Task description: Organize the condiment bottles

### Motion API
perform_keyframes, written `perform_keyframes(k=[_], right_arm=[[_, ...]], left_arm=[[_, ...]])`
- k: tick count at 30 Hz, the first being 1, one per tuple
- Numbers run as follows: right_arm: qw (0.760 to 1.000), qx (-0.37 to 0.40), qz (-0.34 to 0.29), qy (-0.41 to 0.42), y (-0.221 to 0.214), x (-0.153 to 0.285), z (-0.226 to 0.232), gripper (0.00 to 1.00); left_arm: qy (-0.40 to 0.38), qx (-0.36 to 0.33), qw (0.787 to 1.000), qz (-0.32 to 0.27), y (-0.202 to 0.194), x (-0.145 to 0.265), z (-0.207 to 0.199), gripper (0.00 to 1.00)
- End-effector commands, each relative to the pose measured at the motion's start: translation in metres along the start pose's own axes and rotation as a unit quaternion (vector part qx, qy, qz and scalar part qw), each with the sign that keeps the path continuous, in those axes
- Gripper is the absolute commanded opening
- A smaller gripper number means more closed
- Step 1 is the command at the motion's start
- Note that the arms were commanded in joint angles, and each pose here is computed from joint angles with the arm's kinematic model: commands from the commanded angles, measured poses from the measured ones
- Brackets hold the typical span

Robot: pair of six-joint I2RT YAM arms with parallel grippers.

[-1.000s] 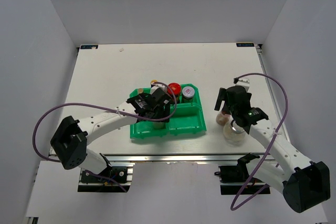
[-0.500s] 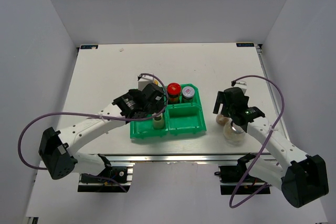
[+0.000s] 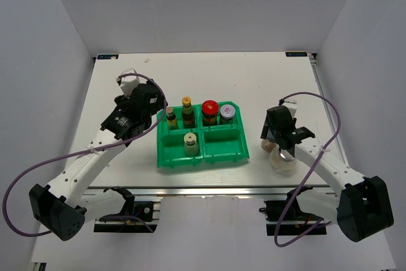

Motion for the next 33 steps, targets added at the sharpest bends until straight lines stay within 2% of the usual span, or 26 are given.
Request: perform_keyframes(k=[1,3,7,12,15,18,20,25,28,30,31,33], right_arm=[[0.999,-0.024,-0.024,-0.021,0.014,-0.001,-0.004,0.58],[0.999,-0.027,-0.029,-0.021,0.015,-0.001,-0.004,0.52],[0.998,-0.029,-0.04,-0.029,0.024,0.005,-0.007,0.26],[0.994,-0.024,-0.104,0.005,0.061,0.032,-0.005,0.23],[0.98,-0.007,-0.179,0.088,0.096,0.067,0.011,0.21],[0.948,0.018,-0.256,0.19,0.121,0.112,0.034,0.2],[0.923,0.048,-0.278,0.263,0.129,0.139,0.057,0.19],[0.864,0.134,-0.31,0.372,0.135,0.182,0.116,0.15],[0.795,0.197,-0.342,0.46,0.125,0.224,0.171,0.14],[0.772,0.227,-0.349,0.481,0.121,0.235,0.197,0.14],[0.752,0.247,-0.352,0.499,0.113,0.246,0.212,0.14],[0.742,0.267,-0.341,0.511,0.11,0.247,0.236,0.13]], left_arm=[[-0.003,0.021,0.999,-0.044,0.02,0.002,0.0,0.98],[-0.01,0.033,0.998,-0.055,0.029,0.005,-0.002,0.98],[-0.002,0.043,0.995,-0.085,0.044,0.011,0.003,0.98],[-0.014,0.048,0.994,-0.093,0.041,0.016,0.014,0.98],[-0.009,0.046,0.994,-0.095,0.039,0.016,0.021,0.98],[0.003,0.041,0.995,-0.092,0.036,0.012,0.026,0.98],[0.006,0.038,0.995,-0.091,0.034,0.009,0.028,0.98],[0.024,0.041,0.995,-0.089,0.033,-0.003,0.033,0.98],[0.042,0.041,0.995,-0.085,0.031,-0.012,0.043,0.98],[0.059,0.048,0.993,-0.087,0.033,-0.019,0.053,0.98],[0.061,0.051,0.994,-0.077,0.03,-0.022,0.056,0.98],[0.066,0.062,0.993,-0.072,0.031,-0.027,0.061,0.98]])
Point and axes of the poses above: each gripper's point midway between its finger pads, its own x axis back along the fingers, its own z axis along the line the jaws close on, y = z × x, the point moved 3 cm from there along x, back along the fingers, and after that the axes turned 13 degrees about x, right-handed, at the moved point
